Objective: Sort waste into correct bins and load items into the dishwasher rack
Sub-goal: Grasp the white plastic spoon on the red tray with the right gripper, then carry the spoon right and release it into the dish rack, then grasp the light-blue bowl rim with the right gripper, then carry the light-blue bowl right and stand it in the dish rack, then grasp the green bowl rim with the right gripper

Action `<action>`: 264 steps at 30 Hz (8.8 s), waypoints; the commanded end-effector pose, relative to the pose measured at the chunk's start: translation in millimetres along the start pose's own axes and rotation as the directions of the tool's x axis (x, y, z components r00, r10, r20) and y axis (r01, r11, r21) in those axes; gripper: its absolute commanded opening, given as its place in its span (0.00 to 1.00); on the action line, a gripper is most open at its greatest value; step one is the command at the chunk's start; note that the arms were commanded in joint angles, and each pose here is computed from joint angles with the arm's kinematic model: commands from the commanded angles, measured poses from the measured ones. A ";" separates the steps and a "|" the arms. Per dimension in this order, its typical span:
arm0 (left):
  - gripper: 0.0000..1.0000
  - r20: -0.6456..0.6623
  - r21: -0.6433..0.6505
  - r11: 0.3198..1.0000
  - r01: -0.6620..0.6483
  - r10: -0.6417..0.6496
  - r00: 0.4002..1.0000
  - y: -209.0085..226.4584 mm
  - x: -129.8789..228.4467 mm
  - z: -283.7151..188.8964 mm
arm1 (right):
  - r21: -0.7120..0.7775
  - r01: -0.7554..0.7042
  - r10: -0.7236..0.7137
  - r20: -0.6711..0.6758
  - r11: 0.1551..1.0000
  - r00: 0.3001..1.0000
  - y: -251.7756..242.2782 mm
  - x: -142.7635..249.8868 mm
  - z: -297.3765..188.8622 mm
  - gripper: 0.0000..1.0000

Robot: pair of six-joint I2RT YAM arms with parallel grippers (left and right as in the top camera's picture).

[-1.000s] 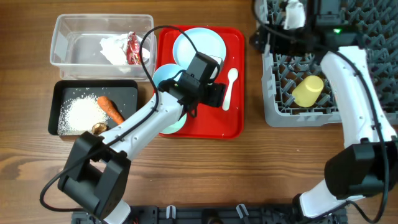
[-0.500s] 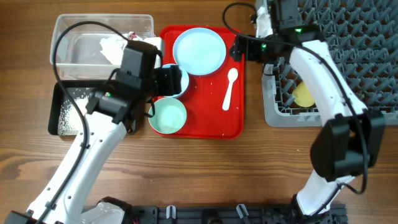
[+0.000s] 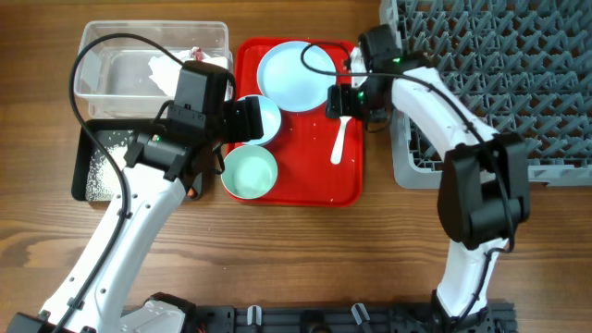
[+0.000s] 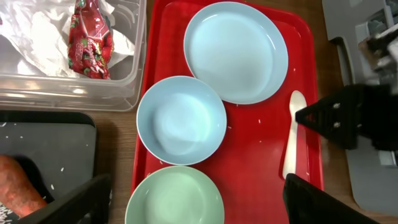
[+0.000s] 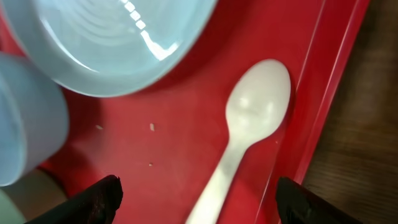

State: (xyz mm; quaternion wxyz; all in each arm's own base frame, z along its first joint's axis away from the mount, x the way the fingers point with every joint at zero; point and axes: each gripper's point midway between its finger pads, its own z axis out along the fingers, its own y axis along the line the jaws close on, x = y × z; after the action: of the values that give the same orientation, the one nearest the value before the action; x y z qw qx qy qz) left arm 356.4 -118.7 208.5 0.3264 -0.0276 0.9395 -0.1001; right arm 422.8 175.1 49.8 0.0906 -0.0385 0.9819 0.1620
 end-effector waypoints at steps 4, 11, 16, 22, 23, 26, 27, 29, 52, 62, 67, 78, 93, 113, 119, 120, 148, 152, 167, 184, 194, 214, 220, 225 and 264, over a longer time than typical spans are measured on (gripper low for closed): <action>0.93 0.034 -0.076 0.997 0.012 -0.010 0.999 15.1 -8.5 -0.4 | 0.115 -0.075 0.074 0.009 0.991 0.997 -21.2 12.6 29.1 0.76; 1.00 0.062 -0.174 0.984 0.043 -0.032 0.998 41.7 -15.1 -2.4 | 0.092 -0.095 0.091 0.049 0.991 0.995 -27.7 18.6 50.4 0.66; 1.00 0.047 -0.195 0.979 0.056 -0.047 0.998 51.2 -12.3 -2.9 | 0.077 -0.087 0.079 0.095 0.993 0.992 -31.0 18.1 62.1 0.50; 1.00 0.033 -0.200 0.978 0.053 -0.047 0.998 52.2 -9.0 -3.0 | 0.103 -0.095 0.083 0.119 0.990 0.989 -44.0 28.0 76.2 0.32; 1.00 0.033 -0.200 0.978 0.053 -0.047 0.998 52.2 -9.0 -3.0 | 0.117 -0.096 0.082 0.119 0.988 0.989 -47.1 29.3 77.9 0.29; 1.00 0.033 -0.200 0.978 0.053 -0.047 0.998 52.2 -9.0 -3.0 | 0.135 -0.052 0.042 0.074 0.990 0.996 -53.0 39.9 88.6 0.28; 1.00 0.033 -0.200 0.978 0.053 -0.047 0.998 52.2 -9.0 -3.0 | 0.145 -0.016 0.011 0.032 0.989 0.999 -55.7 49.3 92.4 0.35; 1.00 0.033 -0.200 0.978 0.053 -0.047 0.998 52.2 -9.0 -3.0 | 0.160 0.013 -0.008 -0.032 0.987 0.999 -56.9 64.7 92.9 0.50; 1.00 0.034 -0.199 0.979 0.053 -0.047 0.998 52.0 -9.1 -3.0 | 0.365 0.141 -0.049 -0.249 0.920 0.967 -42.8 142.0 92.3 0.04; 1.00 0.034 -0.200 0.978 0.054 -0.048 0.998 52.2 -9.2 -3.0 | 0.324 0.118 -0.073 -0.149 0.939 0.986 -28.1 104.5 55.7 0.04; 1.00 0.034 -0.200 0.978 0.054 -0.048 0.998 52.2 -9.2 -3.0 | 0.284 0.095 -0.101 0.005 0.954 0.995 -13.9 70.5 2.7 0.04; 1.00 0.034 -0.200 0.978 0.054 -0.048 0.998 52.2 -9.2 -3.0 | 0.315 0.006 -0.115 0.329 0.949 0.937 -34.9 20.7 -117.9 0.04; 1.00 0.034 -0.199 0.979 0.053 -0.047 0.998 52.0 -9.1 -3.0 | 0.356 0.009 -0.119 0.291 0.935 0.949 -118.8 7.0 -121.9 0.09; 1.00 0.118 -0.183 0.975 0.125 -0.104 0.988 56.8 -27.9 -8.6 | -0.160 0.181 -0.081 0.491 0.970 0.867 47.3 -41.6 -131.9 0.77; 1.00 0.128 -0.220 0.920 0.325 -0.303 0.944 110.0 -20.1 -37.9 | -0.227 0.030 0.090 0.502 0.973 0.860 94.7 -52.3 -93.6 0.76; 1.00 0.125 -0.233 0.913 0.336 -0.315 0.941 116.0 -17.9 -39.5 | -0.232 0.022 0.096 0.487 0.972 0.868 98.1 -51.5 -81.4 0.75; 1.00 0.109 -0.336 0.842 0.423 -0.411 0.905 164.5 -2.1 -46.2 | -0.214 -0.097 0.146 0.224 0.972 0.964 124.9 6.6 60.0 0.19; 1.00 0.109 -0.336 0.842 0.423 -0.411 0.905 164.5 -2.0 -46.2 | -0.192 -0.122 0.162 0.209 0.974 0.964 117.5 0.7 52.9 0.08; 1.00 0.109 -0.336 0.842 0.423 -0.411 0.905 164.5 -2.1 -46.2 | 0.222 0.013 -0.102 0.395 0.975 0.913 71.0 -55.6 -71.5 0.04; 1.00 0.109 -0.336 0.842 0.423 -0.411 0.905 164.5 -2.0 -46.2 | 0.840 -0.446 -0.476 0.542 0.307 0.693 -145.2 -163.1 -272.2 0.04; 1.00 0.109 -0.336 0.842 0.423 -0.411 0.905 164.5 -2.0 -46.2 | 0.963 -0.262 -0.445 0.260 0.059 0.857 -177.0 -159.1 -209.1 0.04; 1.00 0.109 -0.336 0.842 0.423 -0.411 0.905 164.5 -2.1 -46.2 | 0.947 -0.148 -0.436 0.266 0.286 0.860 -167.2 -150.0 -146.3 0.08; 1.00 0.109 -0.336 0.842 0.423 -0.411 0.905 164.5 -2.1 -46.2 | 0.949 -0.105 -0.463 0.240 0.298 0.854 -148.5 -149.5 -136.6 0.27; 1.00 0.109 -0.336 0.842 0.423 -0.411 0.905 164.5 -2.1 -46.2 | 0.958 0.005 -0.481 0.140 0.287 0.865 -127.1 -136.3 -118.6 0.81; 1.00 0.109 -0.336 0.842 0.423 -0.411 0.905 164.5 -2.1 -46.2 | -0.250 0.124 -0.173 -0.182 0.960 0.968 156.1 93.8 55.5 0.15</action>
State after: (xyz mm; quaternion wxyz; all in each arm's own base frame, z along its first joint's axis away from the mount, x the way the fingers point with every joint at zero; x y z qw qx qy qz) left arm 329.7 48.6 208.4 0.2979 -0.2807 0.9124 0.0044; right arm 327.2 336.2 46.3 0.0194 -0.1593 0.9491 0.2711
